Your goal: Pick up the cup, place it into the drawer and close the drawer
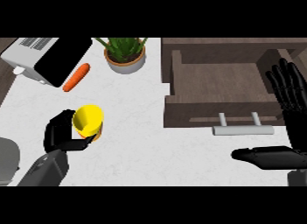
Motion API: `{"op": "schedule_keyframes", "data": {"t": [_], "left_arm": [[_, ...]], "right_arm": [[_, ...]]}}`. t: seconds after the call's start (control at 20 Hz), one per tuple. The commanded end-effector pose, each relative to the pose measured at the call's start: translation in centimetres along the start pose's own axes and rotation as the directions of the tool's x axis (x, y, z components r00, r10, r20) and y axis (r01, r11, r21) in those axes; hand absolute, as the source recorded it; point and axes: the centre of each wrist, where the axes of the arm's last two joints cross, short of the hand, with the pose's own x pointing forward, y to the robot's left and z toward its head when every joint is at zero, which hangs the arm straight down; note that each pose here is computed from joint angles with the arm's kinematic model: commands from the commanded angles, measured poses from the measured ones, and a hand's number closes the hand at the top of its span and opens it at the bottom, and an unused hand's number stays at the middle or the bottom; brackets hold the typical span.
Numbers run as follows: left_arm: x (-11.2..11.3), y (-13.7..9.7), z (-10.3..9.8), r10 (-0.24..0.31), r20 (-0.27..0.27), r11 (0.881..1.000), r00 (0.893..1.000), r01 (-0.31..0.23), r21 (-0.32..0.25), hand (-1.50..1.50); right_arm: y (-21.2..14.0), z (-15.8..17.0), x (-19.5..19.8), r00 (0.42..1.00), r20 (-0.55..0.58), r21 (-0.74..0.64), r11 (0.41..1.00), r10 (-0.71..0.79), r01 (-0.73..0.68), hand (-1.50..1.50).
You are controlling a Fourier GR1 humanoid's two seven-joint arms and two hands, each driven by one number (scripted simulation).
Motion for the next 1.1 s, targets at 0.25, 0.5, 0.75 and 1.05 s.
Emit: {"op": "schedule_keyframes", "data": {"t": [0.25,0.5,0.75,1.05], "left_arm": [[1.7,-2.5,-4.0,0.133,0.228,0.983,0.965,-0.099,-0.155,1.5],[3.6,-6.5,-7.8,0.136,0.21,0.955,0.968,-0.071,-0.289,1.5],[7.1,-11.5,-10.9,0.081,0.258,0.933,0.963,0.017,-0.36,1.5],[11.8,-19.6,-13.6,0.069,0.271,0.917,0.96,0.046,-0.396,1.5]], "right_arm": [[-0.5,0.7,-0.7,1.0,-0.014,-0.004,1.0,0.017,-0.017,-1.5],[-1.4,1.9,-0.7,1.0,-0.017,-0.004,1.0,0.016,-0.017,-1.5],[-2.2,2.6,-0.6,0.999,-0.034,-0.034,0.999,0.021,-0.022,-1.5],[-2.6,1.8,-1.1,1.0,-0.018,-0.043,0.999,0.004,-0.004,-1.5]]}}
